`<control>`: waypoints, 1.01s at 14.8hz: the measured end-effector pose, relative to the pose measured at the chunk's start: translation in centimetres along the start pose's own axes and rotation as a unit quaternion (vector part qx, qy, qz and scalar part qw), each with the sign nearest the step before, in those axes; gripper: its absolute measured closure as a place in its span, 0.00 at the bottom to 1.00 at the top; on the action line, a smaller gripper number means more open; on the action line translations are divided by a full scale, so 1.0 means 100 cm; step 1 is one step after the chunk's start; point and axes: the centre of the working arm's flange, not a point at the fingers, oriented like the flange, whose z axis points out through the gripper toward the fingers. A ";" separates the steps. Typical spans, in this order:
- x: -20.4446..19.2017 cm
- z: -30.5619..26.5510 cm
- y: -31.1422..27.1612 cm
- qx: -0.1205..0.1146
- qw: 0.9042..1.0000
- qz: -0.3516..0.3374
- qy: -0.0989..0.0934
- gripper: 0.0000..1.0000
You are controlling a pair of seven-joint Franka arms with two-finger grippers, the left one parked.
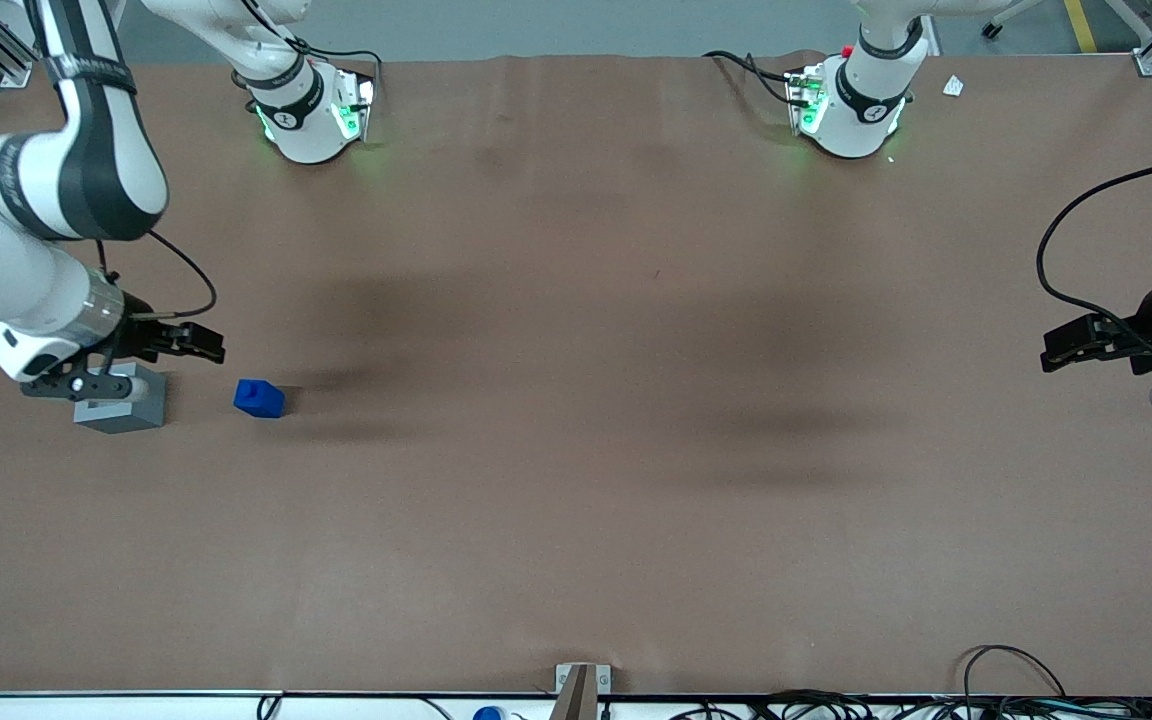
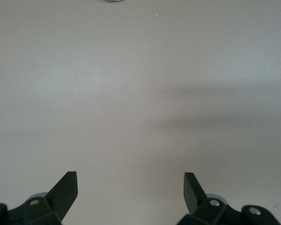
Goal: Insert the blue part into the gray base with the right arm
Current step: 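Close the right gripper on the blue block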
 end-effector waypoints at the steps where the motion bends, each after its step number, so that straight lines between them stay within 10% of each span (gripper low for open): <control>1: 0.003 0.012 0.000 0.000 1.000 0.000 -0.001 0.00; 15: 0.017 0.130 0.022 0.005 1.000 0.019 0.003 0.00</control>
